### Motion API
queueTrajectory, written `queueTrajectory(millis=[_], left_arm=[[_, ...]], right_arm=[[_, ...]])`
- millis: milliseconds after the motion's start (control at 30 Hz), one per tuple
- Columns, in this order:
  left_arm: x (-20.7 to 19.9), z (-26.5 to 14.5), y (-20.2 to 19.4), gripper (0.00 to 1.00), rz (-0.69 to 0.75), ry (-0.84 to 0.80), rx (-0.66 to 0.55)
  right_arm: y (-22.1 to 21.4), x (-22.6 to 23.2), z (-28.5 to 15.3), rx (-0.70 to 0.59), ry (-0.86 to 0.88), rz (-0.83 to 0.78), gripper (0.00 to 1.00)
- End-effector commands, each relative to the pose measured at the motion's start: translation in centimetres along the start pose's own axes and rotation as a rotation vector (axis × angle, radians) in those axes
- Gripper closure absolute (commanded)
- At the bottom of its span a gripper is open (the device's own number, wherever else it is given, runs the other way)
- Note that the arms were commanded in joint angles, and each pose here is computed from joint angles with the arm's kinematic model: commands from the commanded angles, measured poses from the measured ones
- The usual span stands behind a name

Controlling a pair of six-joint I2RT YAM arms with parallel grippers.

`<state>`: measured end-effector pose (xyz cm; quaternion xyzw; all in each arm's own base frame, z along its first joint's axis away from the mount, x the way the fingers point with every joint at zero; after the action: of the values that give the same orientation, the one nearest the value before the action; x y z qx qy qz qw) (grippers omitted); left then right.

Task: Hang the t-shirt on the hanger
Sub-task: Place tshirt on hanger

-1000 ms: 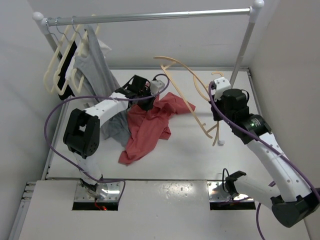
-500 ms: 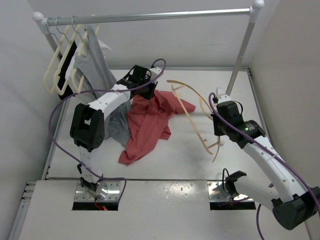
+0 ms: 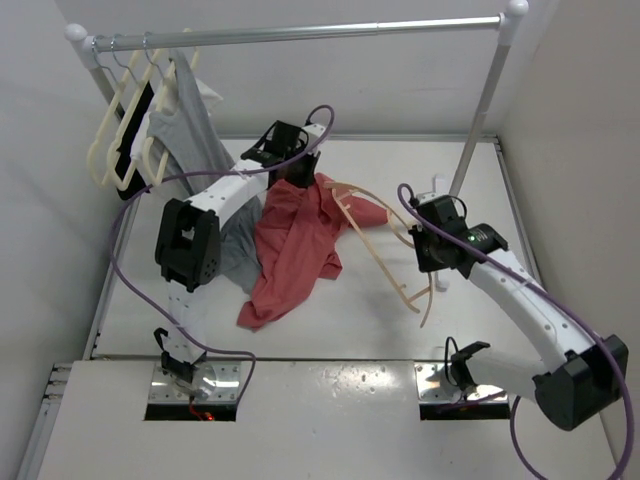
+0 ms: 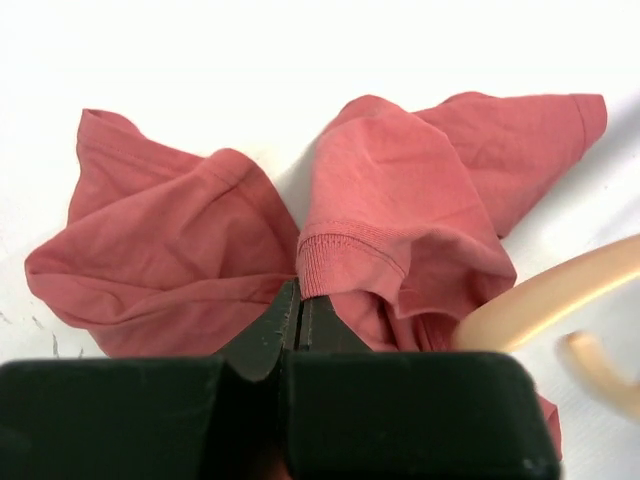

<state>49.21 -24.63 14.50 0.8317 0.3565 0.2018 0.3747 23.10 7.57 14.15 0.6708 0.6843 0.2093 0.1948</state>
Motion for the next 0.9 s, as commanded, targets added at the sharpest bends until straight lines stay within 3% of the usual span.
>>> queueTrajectory(millis=[0, 233, 400, 567, 767, 867], left_arm=[[1.0, -0.1, 1.7, 1.00, -0.018, 0.031, -0.035], [1.2, -0.1, 1.2, 1.00, -0.011, 0.042, -0.013], [0.4, 0.2, 0.7, 0.90, -0.015, -0.005, -0.005], [-0.2, 0.2, 0.7, 0.89, -0.007, -0.040, -0.005], [-1.0, 0.4, 0.3, 1.00, -0.012, -0.089, 0.000], [-1.7, -0.7, 0.4, 1.00, -0.018, -0.122, 0.013]], right_arm=[[1.7, 1.9, 0.0, -0.001, 0.058, -0.013, 1.00], [2.3, 1.8, 2.2, 0.021, 0.004, -0.043, 1.00], [3.4, 3.5, 3.6, 0.017, 0.048, -0.047, 1.00], [3.6, 4.3, 4.8, 0.030, 0.041, -0.077, 1.00], [3.6, 4.2, 5.3, 0.034, -0.002, -0.108, 1.00], [4.5, 3.9, 5.7, 0.029, -0.058, -0.066, 1.00]])
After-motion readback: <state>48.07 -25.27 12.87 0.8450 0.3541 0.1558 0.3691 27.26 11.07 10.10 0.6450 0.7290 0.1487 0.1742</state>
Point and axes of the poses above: each gripper's point midway between its finger pads, its own z axis out along the fingers, its own x axis along the line the jaws close on, y = z × x, the point moved 1 cm from there along -z, back along the fingers, and after that the axes turned 10 degrees about z, right-handed, at the moved point
